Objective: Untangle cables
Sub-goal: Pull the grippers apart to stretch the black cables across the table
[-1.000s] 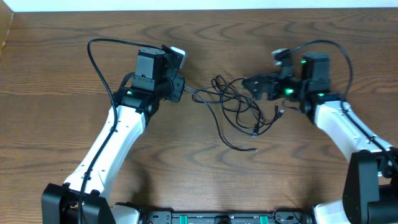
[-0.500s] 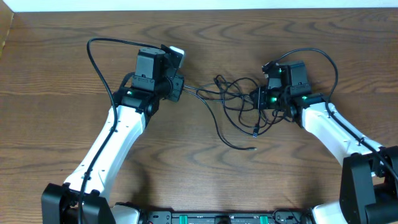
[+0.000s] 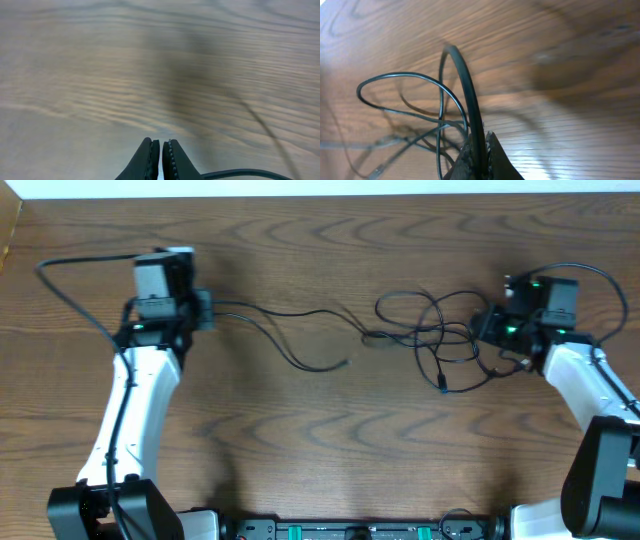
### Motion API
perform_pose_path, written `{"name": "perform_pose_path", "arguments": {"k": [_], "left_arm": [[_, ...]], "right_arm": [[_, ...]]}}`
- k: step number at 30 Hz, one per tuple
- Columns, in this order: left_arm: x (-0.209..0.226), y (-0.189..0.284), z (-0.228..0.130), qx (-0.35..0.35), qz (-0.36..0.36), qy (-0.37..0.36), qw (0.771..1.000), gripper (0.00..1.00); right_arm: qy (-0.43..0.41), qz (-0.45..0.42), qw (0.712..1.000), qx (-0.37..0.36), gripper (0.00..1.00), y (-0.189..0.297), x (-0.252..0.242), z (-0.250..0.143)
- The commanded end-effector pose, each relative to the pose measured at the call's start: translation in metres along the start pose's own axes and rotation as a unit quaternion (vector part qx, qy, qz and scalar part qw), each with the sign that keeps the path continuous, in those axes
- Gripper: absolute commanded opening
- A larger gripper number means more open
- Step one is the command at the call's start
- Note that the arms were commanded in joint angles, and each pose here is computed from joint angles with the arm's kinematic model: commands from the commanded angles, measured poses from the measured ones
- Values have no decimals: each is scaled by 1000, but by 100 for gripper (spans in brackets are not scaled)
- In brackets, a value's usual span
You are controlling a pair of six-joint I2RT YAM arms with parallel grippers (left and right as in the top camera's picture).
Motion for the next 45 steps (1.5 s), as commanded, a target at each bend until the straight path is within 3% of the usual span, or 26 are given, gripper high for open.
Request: {"name": "perform_pose_path", "arguments": {"k": [1,15,28,34,41,43,45], "left_arm": [[33,6,0,-4,39,39,998,7],[145,15,-47,27,134,152,979,7],[164,18,-57,25,138,179,974,7],[184,24,-69,15,158,271,949,8],[191,26,-68,-2,157,307,939,7],[190,25,-60,-27,133,336,932,7],[174,21,-41,-63,58,333,939,7]], "right_arm": [[-21,5,1000,-18,1,11,-11,15],[-124,-35,987,-92,1,57,-98,55],[-129,-58,984,-104,1,62,-110,58],[-148,-96,979,-102,1,64,-122,53],[-137,-94,982,-87,1,62,-120,47],[-137,-81,984,-81,1,60,-116,45],[-129,-46,988,-71,1,57,-103,44]]}}
Point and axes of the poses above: each gripper's point midway between its finger pads, its own y axis back along the fingers, its own x axis along the line the jaws close on, z = x × y, the point moved 3 cm from there along y, back along the fingers, and after that the axes turned 9 degrees about -y, right-handed, at the moved point
